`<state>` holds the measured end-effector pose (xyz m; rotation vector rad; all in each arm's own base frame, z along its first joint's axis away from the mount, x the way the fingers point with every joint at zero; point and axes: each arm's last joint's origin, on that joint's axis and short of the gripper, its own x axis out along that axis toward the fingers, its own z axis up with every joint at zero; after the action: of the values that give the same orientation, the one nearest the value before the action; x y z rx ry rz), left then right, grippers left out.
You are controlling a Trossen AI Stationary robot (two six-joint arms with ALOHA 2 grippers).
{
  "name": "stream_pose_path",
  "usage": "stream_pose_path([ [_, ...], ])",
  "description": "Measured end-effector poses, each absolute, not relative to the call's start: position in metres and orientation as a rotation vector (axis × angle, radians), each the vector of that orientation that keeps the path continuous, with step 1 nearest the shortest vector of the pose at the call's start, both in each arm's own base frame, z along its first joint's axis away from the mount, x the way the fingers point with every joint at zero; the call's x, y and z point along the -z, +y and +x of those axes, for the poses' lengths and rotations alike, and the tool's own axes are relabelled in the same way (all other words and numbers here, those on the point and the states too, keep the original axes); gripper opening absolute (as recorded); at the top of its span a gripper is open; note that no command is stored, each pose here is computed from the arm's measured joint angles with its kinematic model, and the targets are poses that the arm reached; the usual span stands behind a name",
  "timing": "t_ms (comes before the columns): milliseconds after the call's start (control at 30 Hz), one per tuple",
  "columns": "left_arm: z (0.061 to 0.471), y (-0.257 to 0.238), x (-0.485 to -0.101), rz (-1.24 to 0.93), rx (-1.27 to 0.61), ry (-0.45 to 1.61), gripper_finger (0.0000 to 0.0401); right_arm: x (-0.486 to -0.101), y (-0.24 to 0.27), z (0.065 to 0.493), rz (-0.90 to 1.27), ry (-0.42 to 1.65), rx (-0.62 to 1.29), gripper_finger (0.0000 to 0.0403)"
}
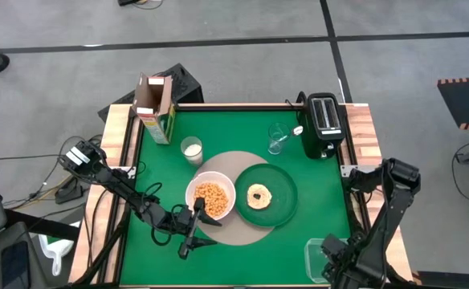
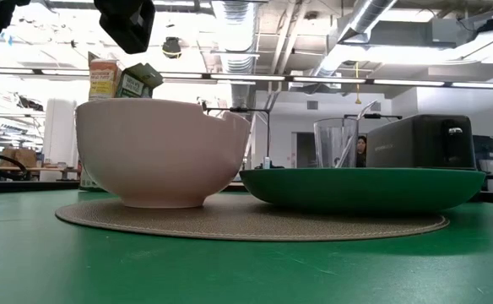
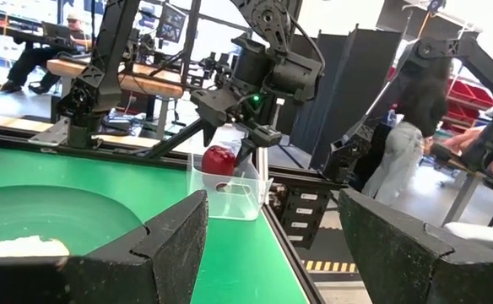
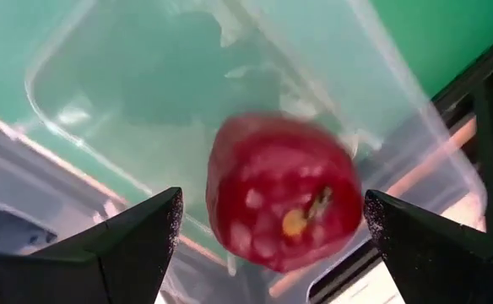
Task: Arrange a breakfast setting
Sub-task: Put the apple on the table mat in the middle between the bowl and the green plate
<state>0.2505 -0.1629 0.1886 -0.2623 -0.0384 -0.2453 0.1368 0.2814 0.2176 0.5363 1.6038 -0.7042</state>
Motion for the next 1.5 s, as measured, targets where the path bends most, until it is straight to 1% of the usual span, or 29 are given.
stream_pose_path([
  [267,0.251,-0.163,-0.189,-0.256,0.245,-0.040,0.0251,-0.207,0.286,0.140,0.513,1.631,0.699,0.0395],
  [500,0.251,-0.163,-0.189,-0.256,0.245,-0.040,0.0251,-0.206,0.287,0.140,0.512,1.631,0.694,0.0394],
  [733,0.251,-0.163,-0.189,-0.256,0.245,-0.039,0.0251,-0.196,0.285,0.138,0.519,1.648,0.694,0.0370],
  [867,0.251,-0.163,-0.189,-0.256,0.245,-0.039,0.0251,-0.189,0.285,0.137,0.523,1.700,0.663,0.0344],
  [1033,0.251,-0.163,-0.189,-0.256,0.245,-0.040,0.0251,-0.191,0.285,0.137,0.520,1.713,0.659,0.0309],
  [1233,0.251,-0.163,-0.189,-0.256,0.245,-0.040,0.0251,-0.199,0.285,0.144,0.517,1.724,0.615,0.0308],
  [1500,0.251,-0.163,-0.189,-0.257,0.245,-0.040,0.0251,-0.225,0.277,0.164,0.465,1.741,0.586,0.0309],
])
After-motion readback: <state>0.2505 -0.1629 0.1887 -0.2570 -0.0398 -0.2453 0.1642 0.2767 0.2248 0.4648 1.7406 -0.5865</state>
